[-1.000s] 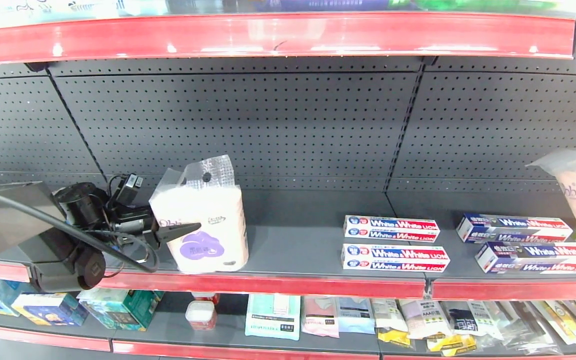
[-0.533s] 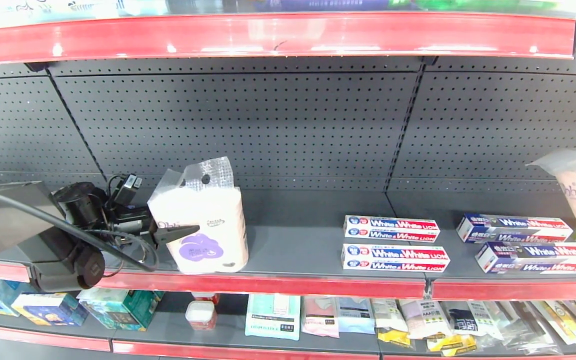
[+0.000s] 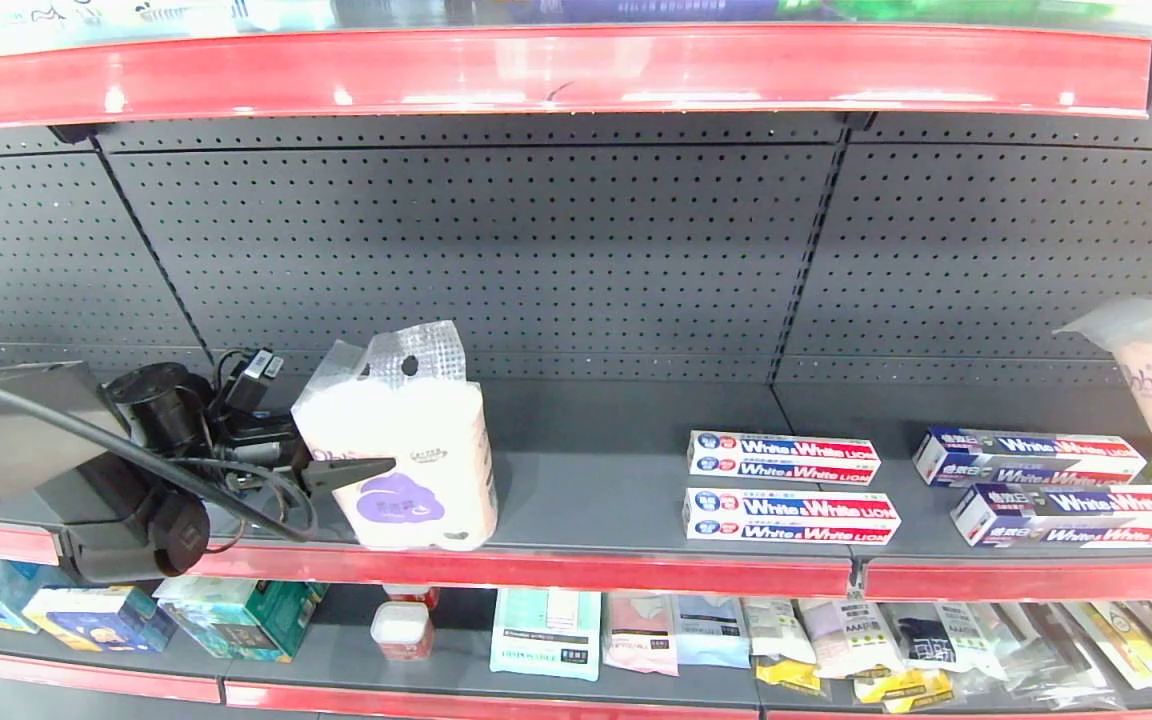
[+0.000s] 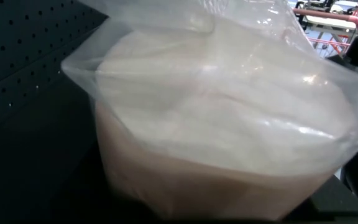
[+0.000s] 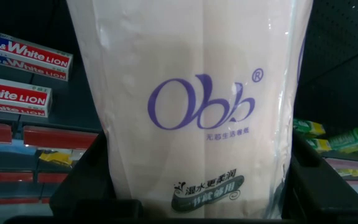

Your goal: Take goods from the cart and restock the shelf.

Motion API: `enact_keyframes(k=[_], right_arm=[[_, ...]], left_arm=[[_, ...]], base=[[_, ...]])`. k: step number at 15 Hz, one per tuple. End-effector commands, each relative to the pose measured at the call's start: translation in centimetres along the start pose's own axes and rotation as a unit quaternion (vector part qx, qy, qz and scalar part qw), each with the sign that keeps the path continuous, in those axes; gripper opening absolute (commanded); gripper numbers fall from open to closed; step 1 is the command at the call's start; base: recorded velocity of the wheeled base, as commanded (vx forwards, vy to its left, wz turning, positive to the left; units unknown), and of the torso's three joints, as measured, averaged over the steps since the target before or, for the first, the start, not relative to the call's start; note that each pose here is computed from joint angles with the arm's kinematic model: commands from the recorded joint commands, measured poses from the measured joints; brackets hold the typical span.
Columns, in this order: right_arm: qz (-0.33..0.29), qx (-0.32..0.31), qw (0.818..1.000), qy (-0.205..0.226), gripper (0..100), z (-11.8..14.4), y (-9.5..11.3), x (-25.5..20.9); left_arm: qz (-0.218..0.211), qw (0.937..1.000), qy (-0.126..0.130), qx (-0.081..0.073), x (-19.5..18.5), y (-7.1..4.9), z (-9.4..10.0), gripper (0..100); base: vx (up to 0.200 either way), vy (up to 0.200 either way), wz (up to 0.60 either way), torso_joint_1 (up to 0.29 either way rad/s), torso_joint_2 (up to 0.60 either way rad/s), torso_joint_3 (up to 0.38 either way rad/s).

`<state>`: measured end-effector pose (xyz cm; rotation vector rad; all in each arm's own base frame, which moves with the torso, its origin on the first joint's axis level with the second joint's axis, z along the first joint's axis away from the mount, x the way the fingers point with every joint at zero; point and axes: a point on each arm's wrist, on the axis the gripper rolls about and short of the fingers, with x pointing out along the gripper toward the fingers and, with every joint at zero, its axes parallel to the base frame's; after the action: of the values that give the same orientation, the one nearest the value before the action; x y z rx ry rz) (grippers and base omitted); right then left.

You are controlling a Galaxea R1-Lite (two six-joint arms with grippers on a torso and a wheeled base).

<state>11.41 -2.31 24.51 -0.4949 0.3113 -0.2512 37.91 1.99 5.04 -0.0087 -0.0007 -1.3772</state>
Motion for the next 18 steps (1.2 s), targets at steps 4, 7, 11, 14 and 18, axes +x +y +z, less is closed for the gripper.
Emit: enact_keyframes(k=[4,7,11,14,18], right_arm=[[-0.002,0.000,1.000,-0.002,0,0.00,-0.03,-0.15],[-0.003,0.000,1.000,-0.005,0,-0.02,-0.05,-0.34],[-0.005,0.000,1.000,-0.006,0,-0.04,-0.07,-0.50],[-0.007,0.001,1.000,-0.008,0,-0.09,-0.08,-0.72],[-0.009,0.001,1.000,-0.009,0,-0.02,-0.13,-0.74]], left_arm=[[-0.005,1.0000,0.000,0.004,-0.01,0.08,0.10,0],[-0.020,0.9998,0.001,0.009,-0.05,0.22,0.24,0],[-0.020,0.9998,0.001,0.009,-0.06,0.17,0.19,0],[-0.017,0.9997,0.001,0.020,-0.23,0.13,0.26,0],[-0.018,0.9997,0.001,0.018,-0.18,0.08,0.35,0]], base=[[0.000,0.000,0.00,0.000,0.00,0.000],[0.000,0.000,0.00,0.000,0.00,0.000],[0.000,0.000,0.00,0.000,0.00,0.000],[0.000,0.000,0.00,0.000,0.00,0.000],[0.000,0.000,0.00,0.000,0.00,0.000]])
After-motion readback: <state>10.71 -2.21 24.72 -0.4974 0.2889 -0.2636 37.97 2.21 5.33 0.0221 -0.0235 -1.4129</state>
